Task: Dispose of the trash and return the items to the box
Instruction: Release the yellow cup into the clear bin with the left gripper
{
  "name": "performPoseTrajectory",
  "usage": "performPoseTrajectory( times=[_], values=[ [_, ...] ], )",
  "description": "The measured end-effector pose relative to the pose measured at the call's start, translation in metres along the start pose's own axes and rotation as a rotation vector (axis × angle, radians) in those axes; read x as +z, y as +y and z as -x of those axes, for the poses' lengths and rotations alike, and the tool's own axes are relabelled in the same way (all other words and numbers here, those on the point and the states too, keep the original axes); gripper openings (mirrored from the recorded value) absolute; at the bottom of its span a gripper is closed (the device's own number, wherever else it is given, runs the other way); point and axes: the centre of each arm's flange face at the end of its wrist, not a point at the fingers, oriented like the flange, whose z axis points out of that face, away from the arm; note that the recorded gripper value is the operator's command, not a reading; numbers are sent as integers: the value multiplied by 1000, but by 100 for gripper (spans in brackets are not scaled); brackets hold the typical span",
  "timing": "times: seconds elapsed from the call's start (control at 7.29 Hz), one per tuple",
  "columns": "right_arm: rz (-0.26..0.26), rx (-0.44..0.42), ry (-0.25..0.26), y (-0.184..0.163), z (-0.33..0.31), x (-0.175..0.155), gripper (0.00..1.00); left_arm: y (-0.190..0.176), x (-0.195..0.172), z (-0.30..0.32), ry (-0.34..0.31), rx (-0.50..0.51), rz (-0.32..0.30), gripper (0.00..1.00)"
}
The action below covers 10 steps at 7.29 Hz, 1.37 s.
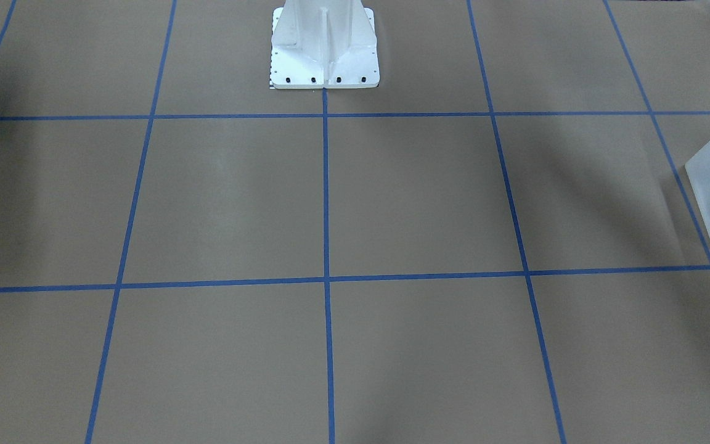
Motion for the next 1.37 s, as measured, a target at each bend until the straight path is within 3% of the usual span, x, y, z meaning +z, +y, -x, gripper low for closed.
performPoseTrajectory(
  times=[0.82, 0.96, 1.23, 1.37],
  values=[
    [-7, -1, -3, 1, 2, -3, 100, 7, 31, 32, -2, 7, -3, 0],
    [-7, 0, -6, 1, 3, -4, 100, 8, 32, 34, -2, 6, -2, 46],
    [-6, 1, -9, 1, 3, -3, 100, 10, 34, 36, 0, 14, -7, 98],
    [-6, 1, -10, 1, 3, -3, 100, 14, 36, 40, 2, 20, -13, 99]
  ],
)
